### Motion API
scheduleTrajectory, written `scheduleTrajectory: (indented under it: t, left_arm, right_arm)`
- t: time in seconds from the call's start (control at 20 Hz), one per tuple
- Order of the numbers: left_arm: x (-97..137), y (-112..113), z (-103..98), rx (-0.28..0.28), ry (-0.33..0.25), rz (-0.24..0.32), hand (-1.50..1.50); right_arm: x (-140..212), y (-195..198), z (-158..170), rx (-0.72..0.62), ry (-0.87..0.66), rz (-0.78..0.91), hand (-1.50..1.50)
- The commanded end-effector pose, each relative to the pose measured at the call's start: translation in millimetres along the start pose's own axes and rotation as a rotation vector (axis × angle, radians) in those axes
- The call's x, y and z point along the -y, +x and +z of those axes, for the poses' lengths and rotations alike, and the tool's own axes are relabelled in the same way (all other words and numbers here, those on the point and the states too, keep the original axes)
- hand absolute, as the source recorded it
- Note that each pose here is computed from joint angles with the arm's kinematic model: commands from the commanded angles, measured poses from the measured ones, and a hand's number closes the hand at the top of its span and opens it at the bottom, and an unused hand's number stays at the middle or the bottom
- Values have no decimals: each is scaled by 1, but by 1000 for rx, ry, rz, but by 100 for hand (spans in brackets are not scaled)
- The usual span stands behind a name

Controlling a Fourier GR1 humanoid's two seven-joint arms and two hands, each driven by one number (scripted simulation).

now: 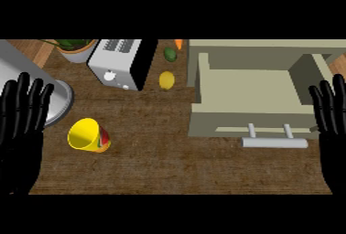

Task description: Pick up the cup, place it into the drawer and close the drawer

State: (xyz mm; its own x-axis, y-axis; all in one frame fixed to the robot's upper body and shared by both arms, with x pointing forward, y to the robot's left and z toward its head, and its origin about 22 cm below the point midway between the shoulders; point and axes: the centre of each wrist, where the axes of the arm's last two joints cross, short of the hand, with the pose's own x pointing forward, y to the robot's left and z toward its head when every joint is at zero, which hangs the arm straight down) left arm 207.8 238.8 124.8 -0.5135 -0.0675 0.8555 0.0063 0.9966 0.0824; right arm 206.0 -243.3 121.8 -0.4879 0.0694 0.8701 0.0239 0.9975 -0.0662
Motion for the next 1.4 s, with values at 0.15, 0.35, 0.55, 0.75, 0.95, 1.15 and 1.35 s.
scheduleTrajectory:
  t: [0.15, 0.35, 0.55, 0.75, 0.95, 1.15, 1.35]
  left_arm:
    - [-43, -6, 5, 29, -296, 152, -150]
    - [-59, -36, 14, -197, -314, 361, -150]
    - [-102, -48, 1, -218, -329, 404, -150]
    - [-125, -74, -5, -281, -328, 376, -150]
    - [-119, -107, 2, -343, -312, 336, -150]
    - [-146, -132, 8, -372, -299, 321, -150]
    - [-141, -155, 19, -394, -278, 295, -150]
  right_arm:
    - [-5, 0, -8, 35, 27, -9, -150]
    - [-10, -7, -9, -89, 189, -12, -150]
    - [-16, -27, -18, -107, 218, 0, -150]
    - [-5, -18, -24, -113, 201, -26, -150]
    - [0, -37, -37, -93, 209, -24, -150]
    - [6, -28, -40, -82, 204, -12, -150]
    - [-4, -9, -55, -86, 202, -14, -150]
